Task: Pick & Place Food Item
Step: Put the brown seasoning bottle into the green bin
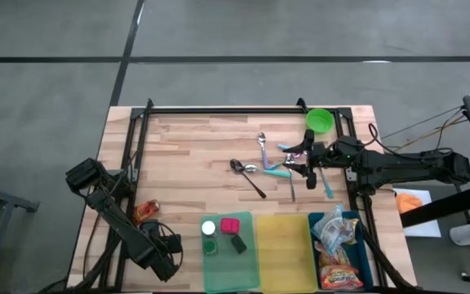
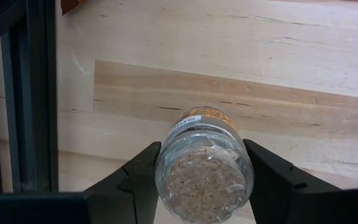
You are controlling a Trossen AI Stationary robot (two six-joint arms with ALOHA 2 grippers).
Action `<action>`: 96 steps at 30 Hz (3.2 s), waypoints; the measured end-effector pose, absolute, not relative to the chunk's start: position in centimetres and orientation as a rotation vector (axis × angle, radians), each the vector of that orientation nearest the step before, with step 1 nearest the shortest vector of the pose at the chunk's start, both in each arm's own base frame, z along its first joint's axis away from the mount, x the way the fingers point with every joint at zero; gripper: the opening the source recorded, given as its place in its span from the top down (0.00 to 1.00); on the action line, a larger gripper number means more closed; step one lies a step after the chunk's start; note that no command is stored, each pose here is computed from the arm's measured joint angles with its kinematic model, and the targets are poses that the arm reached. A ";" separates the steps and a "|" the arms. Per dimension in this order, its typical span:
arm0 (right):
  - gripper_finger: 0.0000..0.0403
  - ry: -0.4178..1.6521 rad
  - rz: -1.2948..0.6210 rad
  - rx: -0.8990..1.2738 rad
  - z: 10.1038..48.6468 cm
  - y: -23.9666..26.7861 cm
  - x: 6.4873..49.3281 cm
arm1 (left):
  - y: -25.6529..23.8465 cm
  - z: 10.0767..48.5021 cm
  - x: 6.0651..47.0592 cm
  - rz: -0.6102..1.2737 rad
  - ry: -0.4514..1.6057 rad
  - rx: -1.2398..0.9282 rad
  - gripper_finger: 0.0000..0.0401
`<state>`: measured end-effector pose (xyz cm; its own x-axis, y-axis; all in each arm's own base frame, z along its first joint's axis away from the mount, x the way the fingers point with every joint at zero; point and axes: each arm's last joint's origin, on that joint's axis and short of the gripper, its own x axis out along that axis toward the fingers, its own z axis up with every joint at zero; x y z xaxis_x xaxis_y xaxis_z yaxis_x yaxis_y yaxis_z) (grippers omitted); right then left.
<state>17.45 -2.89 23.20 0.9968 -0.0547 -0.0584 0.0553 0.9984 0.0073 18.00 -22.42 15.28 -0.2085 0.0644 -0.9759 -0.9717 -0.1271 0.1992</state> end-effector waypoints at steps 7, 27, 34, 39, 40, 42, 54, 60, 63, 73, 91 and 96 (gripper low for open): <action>0.45 0.058 -0.055 0.009 23.2 -2.9 17.4 | -22.4 15.3 18.0 1.487 1.240 -1.134 0.56; 0.45 0.058 -0.055 0.009 23.2 -2.9 17.4 | -22.4 15.7 18.0 1.457 1.245 -1.163 0.56; 0.45 0.058 -0.055 0.009 23.2 -2.9 17.4 | -22.1 18.0 17.8 1.381 1.237 -1.232 0.56; 0.45 0.058 -0.055 0.009 23.2 -2.9 17.4 | -22.4 20.0 18.4 1.294 1.183 -1.298 0.56; 0.45 0.058 -0.055 0.009 23.2 -2.9 17.4 | -22.6 20.4 18.5 1.281 1.170 -1.309 0.56; 0.45 0.058 -0.055 0.009 23.2 -2.9 17.4 | -22.9 21.1 18.9 1.258 1.137 -1.327 0.56; 0.45 0.058 -0.056 0.009 23.2 -2.9 17.4 | -24.6 22.9 21.4 1.153 1.004 -1.370 0.56; 0.45 0.058 -0.056 0.009 23.2 -2.9 17.4 | -25.7 24.4 23.5 1.088 1.020 -1.364 0.56; 0.45 0.058 -0.056 0.009 23.2 -2.9 17.4 | -25.8 25.0 25.0 1.064 1.012 -1.319 0.56; 0.45 0.058 -0.055 0.009 23.2 -2.9 17.4 | -25.7 25.5 30.5 0.934 1.059 -1.168 0.55; 0.45 0.058 -0.055 0.009 23.2 -2.9 17.4 | -26.6 22.8 33.1 0.980 1.104 -1.195 0.55; 0.45 0.058 -0.056 0.009 23.2 -2.9 17.4 | -26.5 21.3 33.2 1.025 1.082 -1.241 0.55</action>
<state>17.45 -2.90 23.20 0.9968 -0.0553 -0.0584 0.0558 0.9984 0.0071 33.22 -26.51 21.29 0.1968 0.0075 -0.9804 -0.9786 0.0627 -0.1960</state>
